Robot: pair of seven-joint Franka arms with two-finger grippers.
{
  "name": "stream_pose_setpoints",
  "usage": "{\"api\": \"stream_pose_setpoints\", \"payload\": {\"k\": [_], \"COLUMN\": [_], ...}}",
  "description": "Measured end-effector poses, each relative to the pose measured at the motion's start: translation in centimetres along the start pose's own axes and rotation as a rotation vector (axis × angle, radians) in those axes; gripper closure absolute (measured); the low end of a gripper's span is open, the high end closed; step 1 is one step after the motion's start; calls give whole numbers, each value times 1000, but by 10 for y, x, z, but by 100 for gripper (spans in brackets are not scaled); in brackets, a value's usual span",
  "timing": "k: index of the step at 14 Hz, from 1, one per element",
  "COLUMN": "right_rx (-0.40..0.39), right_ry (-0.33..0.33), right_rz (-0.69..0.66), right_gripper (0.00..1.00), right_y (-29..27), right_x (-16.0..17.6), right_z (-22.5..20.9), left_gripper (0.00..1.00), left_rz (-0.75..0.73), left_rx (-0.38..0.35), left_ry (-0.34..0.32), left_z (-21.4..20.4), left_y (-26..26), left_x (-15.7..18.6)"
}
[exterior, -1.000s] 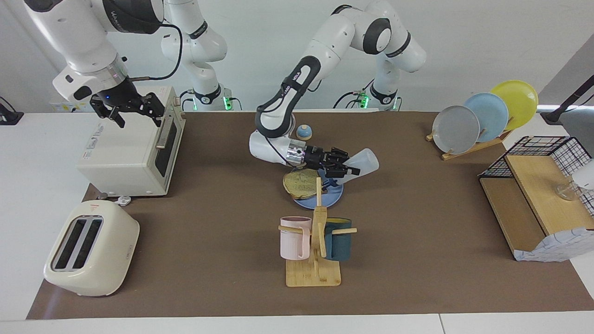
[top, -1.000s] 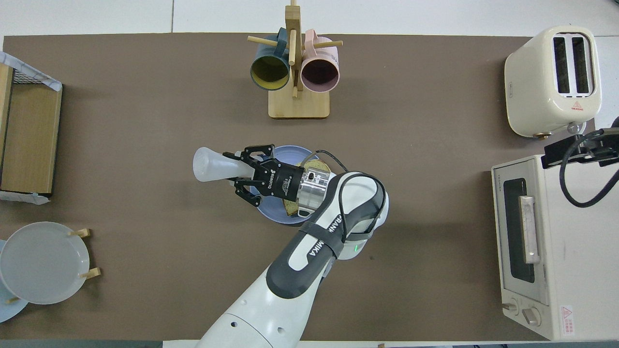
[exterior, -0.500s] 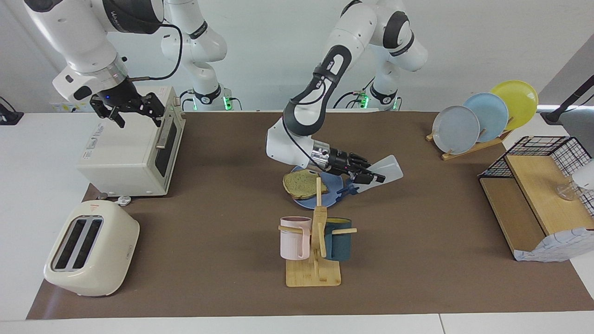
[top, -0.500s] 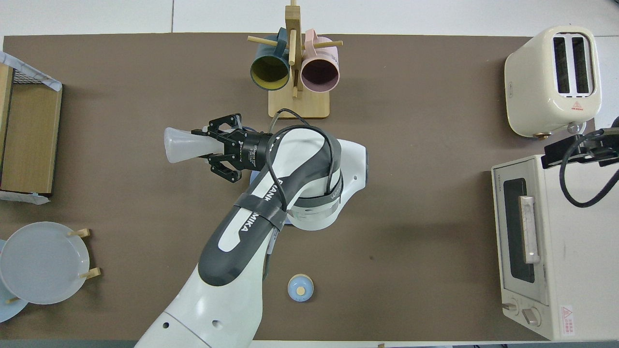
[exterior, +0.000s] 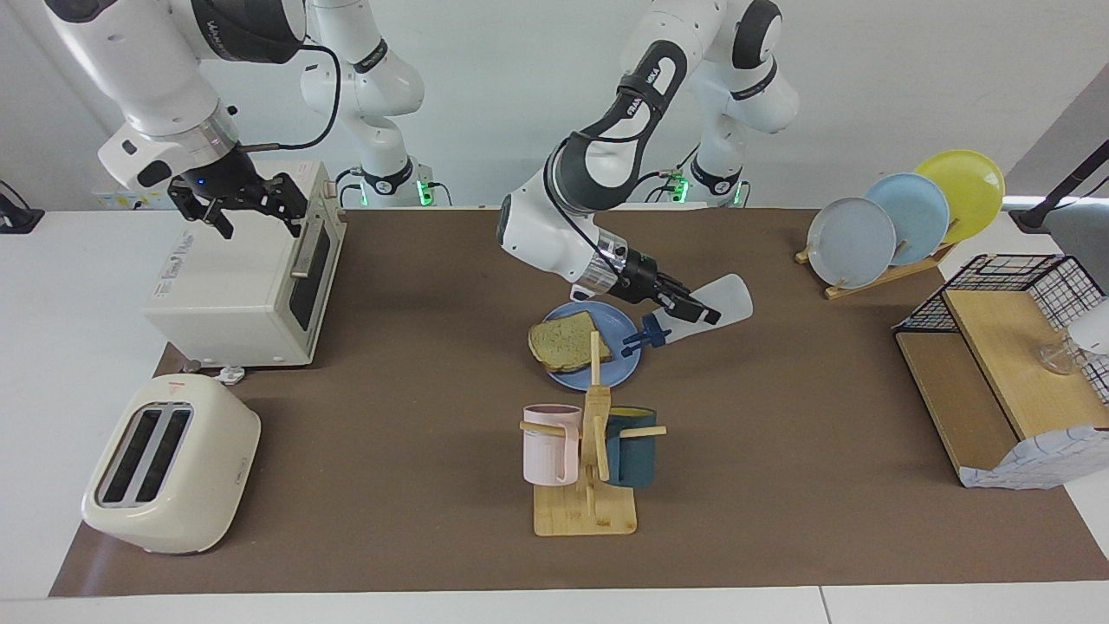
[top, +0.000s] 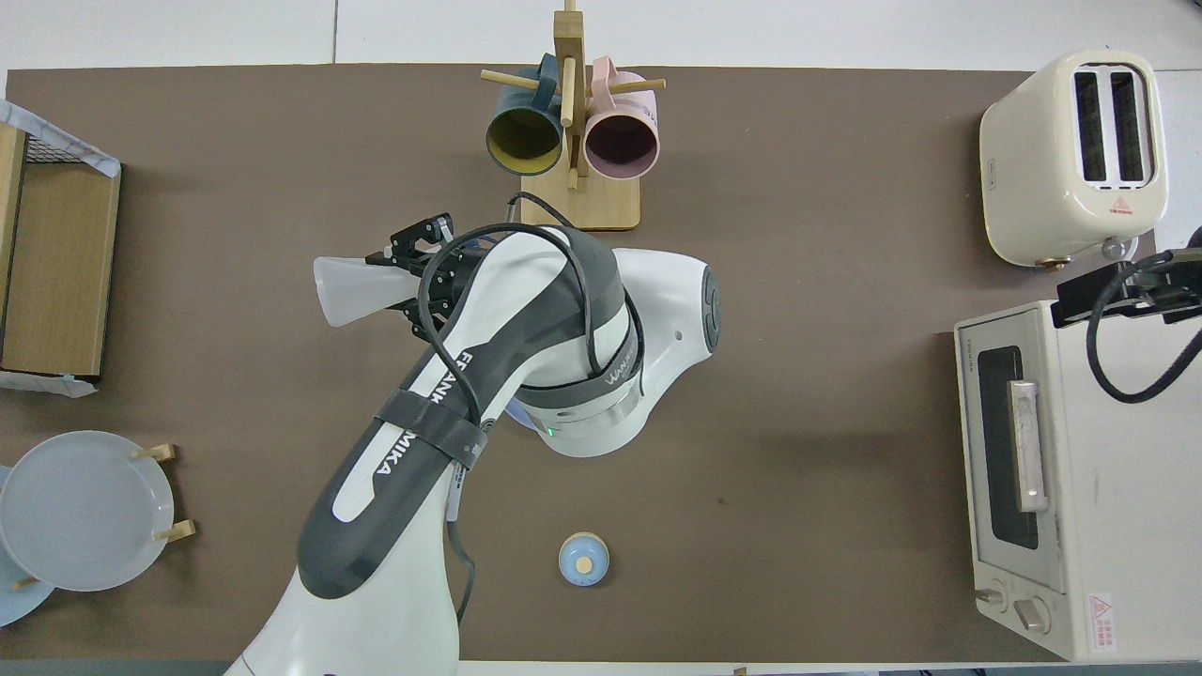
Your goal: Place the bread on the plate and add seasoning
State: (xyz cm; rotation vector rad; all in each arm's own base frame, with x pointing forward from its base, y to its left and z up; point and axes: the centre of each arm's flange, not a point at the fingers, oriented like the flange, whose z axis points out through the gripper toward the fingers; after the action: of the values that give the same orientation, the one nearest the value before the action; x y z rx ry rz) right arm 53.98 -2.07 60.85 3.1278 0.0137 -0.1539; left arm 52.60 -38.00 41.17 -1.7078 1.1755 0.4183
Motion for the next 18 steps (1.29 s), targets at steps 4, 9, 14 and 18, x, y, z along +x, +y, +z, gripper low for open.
{"api": "stream_pose_setpoints", "payload": {"k": [4,9,14,18], "right_rx": [0,0,0,0], "right_ry": [0,0,0,0], "right_rz": [0,0,0,0], "right_gripper": [0,0,0,0], "right_y": [0,0,0,0], "right_x": [0,0,0,0], "right_z": [0,0,0,0], "left_gripper": [56,56,56,56], "left_rz": [-104,-240,-470,-724], "left_rx": [-99,-270,-441,-548], "left_ry": [142,343,563,699], "left_z": [7,32,72,93], "left_y": [-47,-92,-118,-122], "left_x": [-56,-120,-138,-137]}}
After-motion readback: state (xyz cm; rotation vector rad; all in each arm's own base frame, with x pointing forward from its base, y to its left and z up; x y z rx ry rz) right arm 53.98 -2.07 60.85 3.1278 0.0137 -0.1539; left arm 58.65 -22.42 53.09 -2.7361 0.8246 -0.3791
